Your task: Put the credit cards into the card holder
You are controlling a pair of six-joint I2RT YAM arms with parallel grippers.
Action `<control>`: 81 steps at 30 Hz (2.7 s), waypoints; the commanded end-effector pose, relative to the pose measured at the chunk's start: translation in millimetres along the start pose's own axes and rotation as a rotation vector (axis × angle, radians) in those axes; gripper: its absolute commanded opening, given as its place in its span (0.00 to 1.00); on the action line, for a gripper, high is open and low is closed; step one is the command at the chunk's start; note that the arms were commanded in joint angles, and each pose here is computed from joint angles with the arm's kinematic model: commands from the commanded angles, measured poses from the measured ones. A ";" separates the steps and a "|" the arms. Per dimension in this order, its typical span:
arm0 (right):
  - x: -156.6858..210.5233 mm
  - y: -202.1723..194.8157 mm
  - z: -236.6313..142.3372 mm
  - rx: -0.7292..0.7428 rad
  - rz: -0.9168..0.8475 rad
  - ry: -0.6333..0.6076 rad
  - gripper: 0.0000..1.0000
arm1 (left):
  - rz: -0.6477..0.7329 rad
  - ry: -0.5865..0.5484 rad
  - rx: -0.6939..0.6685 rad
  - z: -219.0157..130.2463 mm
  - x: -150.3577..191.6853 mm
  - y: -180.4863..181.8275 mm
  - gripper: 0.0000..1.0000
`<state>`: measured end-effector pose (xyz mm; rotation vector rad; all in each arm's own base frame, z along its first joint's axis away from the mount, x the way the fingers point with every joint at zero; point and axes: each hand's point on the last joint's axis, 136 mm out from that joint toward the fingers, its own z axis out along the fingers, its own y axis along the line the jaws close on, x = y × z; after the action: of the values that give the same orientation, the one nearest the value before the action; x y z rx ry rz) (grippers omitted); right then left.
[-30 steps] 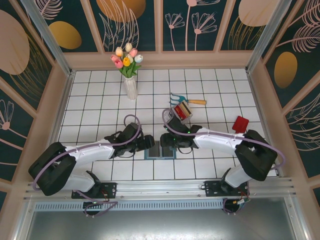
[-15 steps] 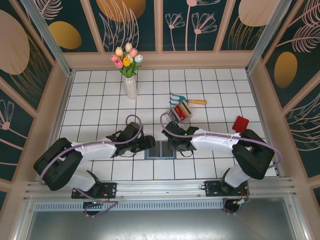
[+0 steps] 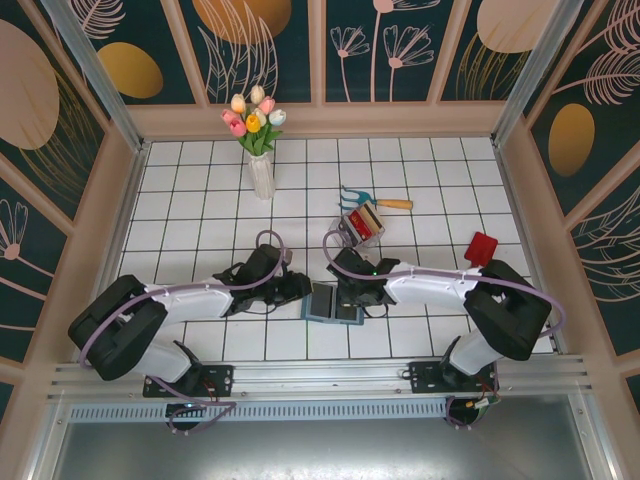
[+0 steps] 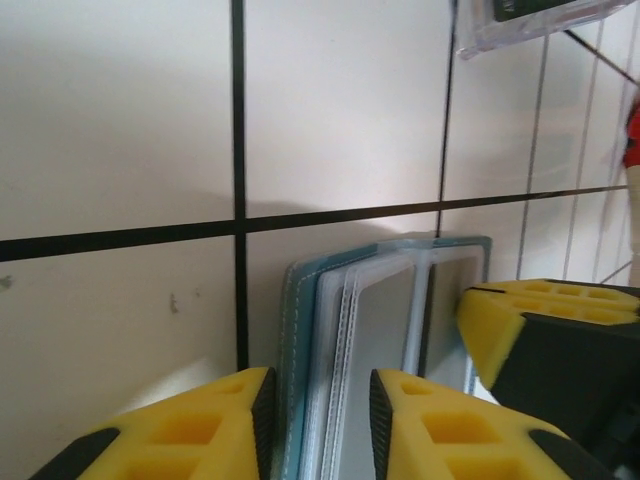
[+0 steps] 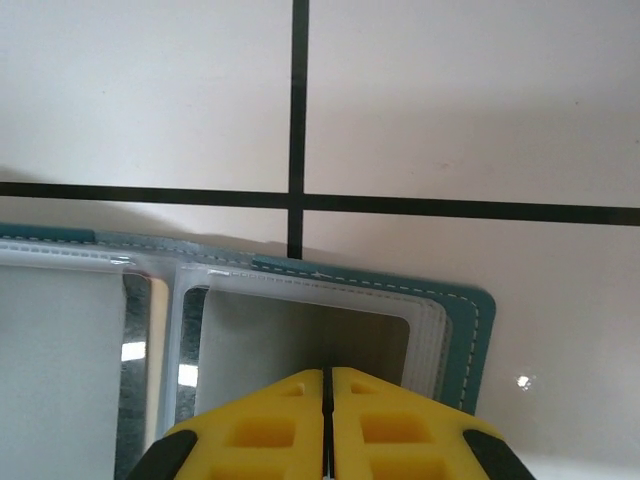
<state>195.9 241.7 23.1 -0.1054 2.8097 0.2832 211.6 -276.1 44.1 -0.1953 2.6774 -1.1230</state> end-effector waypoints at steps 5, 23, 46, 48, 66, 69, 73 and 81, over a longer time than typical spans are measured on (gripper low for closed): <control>-1.7 3.8 -3.2 -0.062 0.042 -0.009 0.07 | 0.015 0.023 0.135 -4.1 3.8 -26.9 0.19; -38.9 14.4 -25.6 -0.229 0.149 -0.124 0.01 | 0.113 -0.160 -0.329 -53.7 -43.1 -6.8 0.00; -48.0 -30.5 -11.3 -0.377 0.458 -0.219 0.06 | 0.200 0.095 -0.173 64.8 6.4 -87.8 0.47; -49.5 -29.3 -13.0 -0.392 0.452 -0.215 0.06 | 0.203 0.049 -0.165 54.5 0.0 -94.2 0.41; -57.0 -22.5 -12.6 -0.368 0.386 -0.194 0.06 | 0.171 -0.075 -0.122 -5.4 -31.8 -28.0 0.44; -56.8 -21.1 -12.7 -0.370 0.382 -0.188 0.06 | 0.180 -0.024 -0.107 6.8 -24.9 -26.7 0.45; -57.0 -20.6 -14.2 -0.377 0.384 -0.191 0.06 | 0.178 -0.021 -0.031 12.6 -24.5 -39.6 0.48; -58.7 -15.3 -16.7 -0.407 0.383 -0.190 0.07 | 0.176 0.051 -0.130 37.6 -9.1 -17.9 0.48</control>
<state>243.1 220.4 45.6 0.3760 2.5451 0.8701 231.9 -303.8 35.4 0.0034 2.7429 -0.9223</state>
